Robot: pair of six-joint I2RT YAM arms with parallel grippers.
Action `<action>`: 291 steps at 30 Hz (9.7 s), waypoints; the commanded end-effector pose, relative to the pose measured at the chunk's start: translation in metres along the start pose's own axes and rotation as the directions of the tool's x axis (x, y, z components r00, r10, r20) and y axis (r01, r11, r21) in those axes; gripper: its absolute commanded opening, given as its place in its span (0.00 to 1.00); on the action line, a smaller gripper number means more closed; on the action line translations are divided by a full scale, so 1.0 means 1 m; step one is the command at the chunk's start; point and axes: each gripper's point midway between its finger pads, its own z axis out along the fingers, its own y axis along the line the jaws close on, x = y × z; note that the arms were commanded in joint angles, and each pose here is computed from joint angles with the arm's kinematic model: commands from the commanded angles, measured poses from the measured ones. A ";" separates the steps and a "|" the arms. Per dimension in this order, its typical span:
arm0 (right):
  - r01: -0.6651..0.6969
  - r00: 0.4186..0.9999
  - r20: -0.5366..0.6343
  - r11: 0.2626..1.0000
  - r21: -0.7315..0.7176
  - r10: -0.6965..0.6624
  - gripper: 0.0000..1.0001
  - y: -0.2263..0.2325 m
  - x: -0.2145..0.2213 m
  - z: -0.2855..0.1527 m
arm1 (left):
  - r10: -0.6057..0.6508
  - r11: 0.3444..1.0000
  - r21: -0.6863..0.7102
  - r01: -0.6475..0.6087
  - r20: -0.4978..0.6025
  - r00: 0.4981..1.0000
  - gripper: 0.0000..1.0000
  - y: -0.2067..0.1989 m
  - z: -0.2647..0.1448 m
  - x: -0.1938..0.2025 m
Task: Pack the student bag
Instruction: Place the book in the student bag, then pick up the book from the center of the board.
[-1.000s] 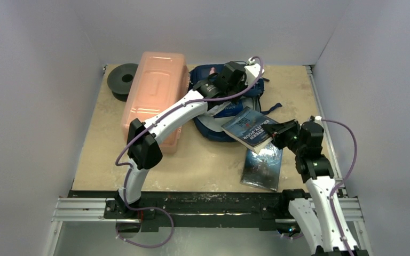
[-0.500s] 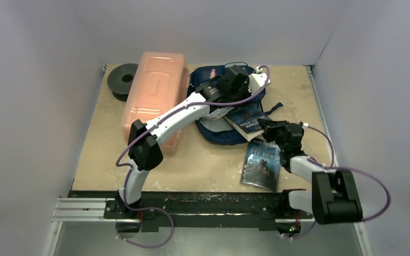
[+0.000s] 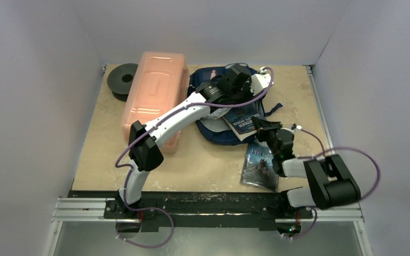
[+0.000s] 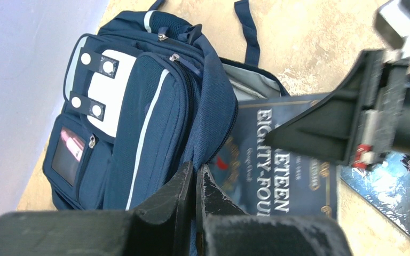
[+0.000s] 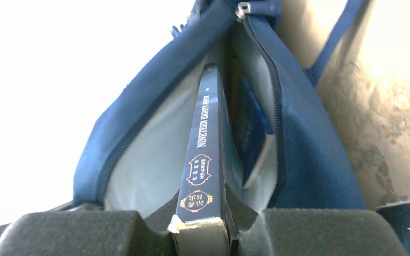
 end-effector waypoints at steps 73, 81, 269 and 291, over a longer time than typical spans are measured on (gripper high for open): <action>0.078 0.958 -0.275 0.997 -0.013 -0.078 0.00 -0.002 0.019 -0.029 | -0.184 0.978 0.147 0.150 0.251 0.950 0.00 0.001 -0.062 -0.059; -0.113 0.989 -0.117 0.978 -0.173 0.093 0.00 0.046 0.010 0.012 | -0.131 0.984 0.150 0.096 0.250 0.959 0.00 -0.001 -0.059 -0.062; 0.069 -0.053 -0.472 0.468 -0.881 -0.880 0.99 0.166 0.174 -0.208 | -0.133 0.628 0.767 0.134 -0.064 0.989 0.00 -0.130 -0.260 0.095; 0.015 -0.146 -0.491 0.495 -0.869 -0.859 0.93 0.138 0.224 -0.222 | -0.153 0.657 0.735 0.167 -0.087 0.984 0.00 -0.121 -0.263 0.095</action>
